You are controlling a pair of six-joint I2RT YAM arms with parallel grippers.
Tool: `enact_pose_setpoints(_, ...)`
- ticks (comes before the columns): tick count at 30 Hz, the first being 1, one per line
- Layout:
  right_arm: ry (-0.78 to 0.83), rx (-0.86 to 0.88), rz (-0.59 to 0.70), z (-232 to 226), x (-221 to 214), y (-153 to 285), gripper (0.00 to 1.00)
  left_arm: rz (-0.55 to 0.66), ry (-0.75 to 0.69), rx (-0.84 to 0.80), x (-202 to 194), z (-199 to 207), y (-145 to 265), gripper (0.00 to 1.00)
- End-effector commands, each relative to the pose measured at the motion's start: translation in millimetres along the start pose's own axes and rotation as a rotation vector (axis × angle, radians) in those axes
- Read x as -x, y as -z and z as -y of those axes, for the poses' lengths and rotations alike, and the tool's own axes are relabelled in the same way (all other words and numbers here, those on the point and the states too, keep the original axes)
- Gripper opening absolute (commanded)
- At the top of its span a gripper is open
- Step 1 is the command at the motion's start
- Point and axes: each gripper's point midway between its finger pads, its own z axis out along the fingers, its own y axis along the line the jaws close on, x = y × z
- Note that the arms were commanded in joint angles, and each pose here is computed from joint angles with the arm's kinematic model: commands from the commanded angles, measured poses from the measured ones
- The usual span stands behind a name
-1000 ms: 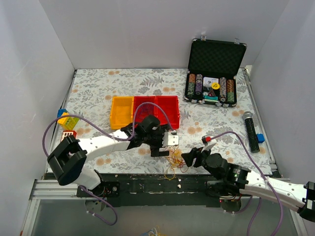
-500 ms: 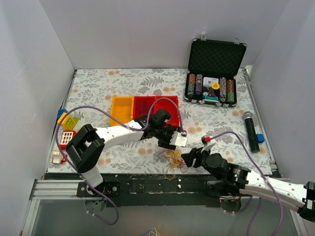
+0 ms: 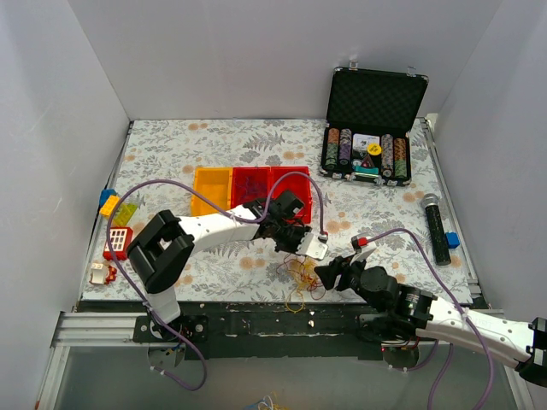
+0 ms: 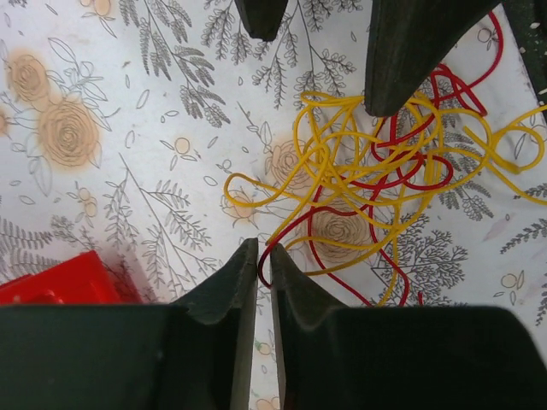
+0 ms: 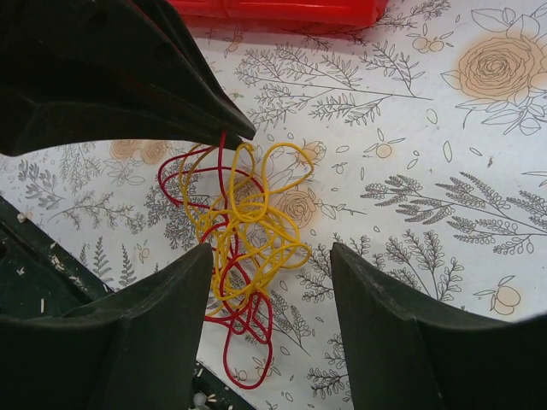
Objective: Untangle the cables
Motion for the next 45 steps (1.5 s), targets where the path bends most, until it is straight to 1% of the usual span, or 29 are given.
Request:
enact_pose_setpoints(1, -0.022, 0.027, 0.047, -11.8, 19.2, 2.2, 0.66, 0.054, -0.028, 0.081, 29.5, -23.0, 18.4, 0.06)
enact_pose_setpoints(4, -0.020, 0.027, 0.046, -12.1, 19.8, 2.6, 0.66, 0.074, 0.001, 0.124, 41.8, -26.0, 35.9, 0.01)
enact_pose_setpoints(9, 0.010, -0.014, 0.068, -7.8, 34.0, 7.2, 0.68, 0.140, 0.097, 0.157, 71.5, -10.3, 73.5, 0.01)
enact_pose_setpoints(15, 0.078, 0.018, 0.149, -21.9, 67.8, 11.8, 0.78, 0.239, 0.150, 0.212, 106.3, 6.2, 115.8, 0.01)
enact_pose_setpoints(18, 0.104, 0.068, 0.195, -39.2, 87.4, 11.4, 0.81, 0.268, 0.163, 0.228, 117.3, 8.8, 128.9, 0.01)
enact_pose_setpoints(19, 0.117, 0.082, 0.198, -44.7, 90.7, 10.0, 0.82, 0.273, 0.189, 0.225, 118.4, 10.6, 130.3, 0.01)
enact_pose_setpoints(25, 0.166, 0.175, 0.236, -79.5, 122.4, 11.8, 0.84, 0.269, 0.198, 0.226, 118.0, 15.0, 130.3, 0.01)
enact_pose_setpoints(30, 0.185, 0.242, 0.233, -97.4, 128.0, 12.1, 0.84, 0.277, 0.194, 0.228, 121.2, 15.1, 128.8, 0.02)
enact_pose_setpoints(34, 0.178, 0.270, 0.218, -100.7, 122.0, 12.4, 0.85, 0.275, 0.190, 0.233, 121.5, 14.4, 128.7, 0.02)
enact_pose_setpoints(38, 0.138, 0.256, 0.256, -94.8, 122.7, 11.6, 0.85, 0.279, 0.188, 0.225, 124.2, 16.0, 127.4, 0.02)
enact_pose_setpoints(42, 0.105, 0.229, 0.300, -89.2, 126.4, 8.0, 0.81, 0.301, 0.189, 0.219, 134.9, 16.4, 129.3, 0.02)
enact_pose_setpoints(45, 0.109, 0.222, 0.287, -92.9, 126.7, 2.5, 0.78, 0.324, 0.180, 0.208, 147.9, 18.8, 131.1, 0.03)
